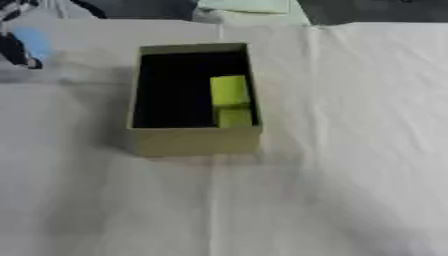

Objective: Pick up objects on the table and place them in the box.

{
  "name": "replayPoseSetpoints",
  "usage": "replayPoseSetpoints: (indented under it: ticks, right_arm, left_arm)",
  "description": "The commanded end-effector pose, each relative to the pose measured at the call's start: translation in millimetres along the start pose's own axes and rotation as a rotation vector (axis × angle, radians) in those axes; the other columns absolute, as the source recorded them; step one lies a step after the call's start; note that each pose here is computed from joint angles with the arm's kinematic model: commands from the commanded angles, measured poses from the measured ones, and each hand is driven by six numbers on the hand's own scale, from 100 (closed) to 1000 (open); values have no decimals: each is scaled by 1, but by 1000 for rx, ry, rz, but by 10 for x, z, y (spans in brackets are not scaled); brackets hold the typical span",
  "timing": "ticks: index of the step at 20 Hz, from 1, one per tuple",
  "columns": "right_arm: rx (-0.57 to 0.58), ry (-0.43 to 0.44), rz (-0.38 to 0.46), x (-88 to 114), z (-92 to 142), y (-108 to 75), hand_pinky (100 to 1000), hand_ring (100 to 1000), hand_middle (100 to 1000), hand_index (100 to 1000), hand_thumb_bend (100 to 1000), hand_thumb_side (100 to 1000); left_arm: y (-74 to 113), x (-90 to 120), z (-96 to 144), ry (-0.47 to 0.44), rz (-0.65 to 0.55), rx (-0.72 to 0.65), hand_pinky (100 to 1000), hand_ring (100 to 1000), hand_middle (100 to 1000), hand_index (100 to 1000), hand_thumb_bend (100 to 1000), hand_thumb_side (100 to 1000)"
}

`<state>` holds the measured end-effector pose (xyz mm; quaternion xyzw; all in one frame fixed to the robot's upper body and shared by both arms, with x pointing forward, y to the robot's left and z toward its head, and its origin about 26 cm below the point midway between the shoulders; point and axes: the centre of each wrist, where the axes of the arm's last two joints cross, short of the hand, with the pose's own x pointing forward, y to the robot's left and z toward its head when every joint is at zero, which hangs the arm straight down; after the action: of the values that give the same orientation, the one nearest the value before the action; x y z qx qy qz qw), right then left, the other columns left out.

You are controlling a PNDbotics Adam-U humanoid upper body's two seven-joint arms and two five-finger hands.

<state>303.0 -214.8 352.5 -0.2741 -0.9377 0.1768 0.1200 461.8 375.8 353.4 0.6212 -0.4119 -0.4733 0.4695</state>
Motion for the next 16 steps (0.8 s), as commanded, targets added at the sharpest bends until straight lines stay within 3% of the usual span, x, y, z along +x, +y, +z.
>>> replayPoseSetpoints:
  ticks: [1,8,16]
  right_arm:
    - [-5,-34,13,52,-58,-80,811,755,461,880,100,914]
    - [-3,-32,14,49,-58,-86,812,755,459,880,100,916]
    - [-1,-33,17,48,-62,-97,812,755,457,881,100,914]
  left_arm:
    - [179,-110,34,26,1,43,724,878,898,916,632,100]
    - [182,-155,44,72,-40,71,723,870,904,907,694,100]
    - [168,-292,61,133,-43,58,729,874,906,917,680,100]
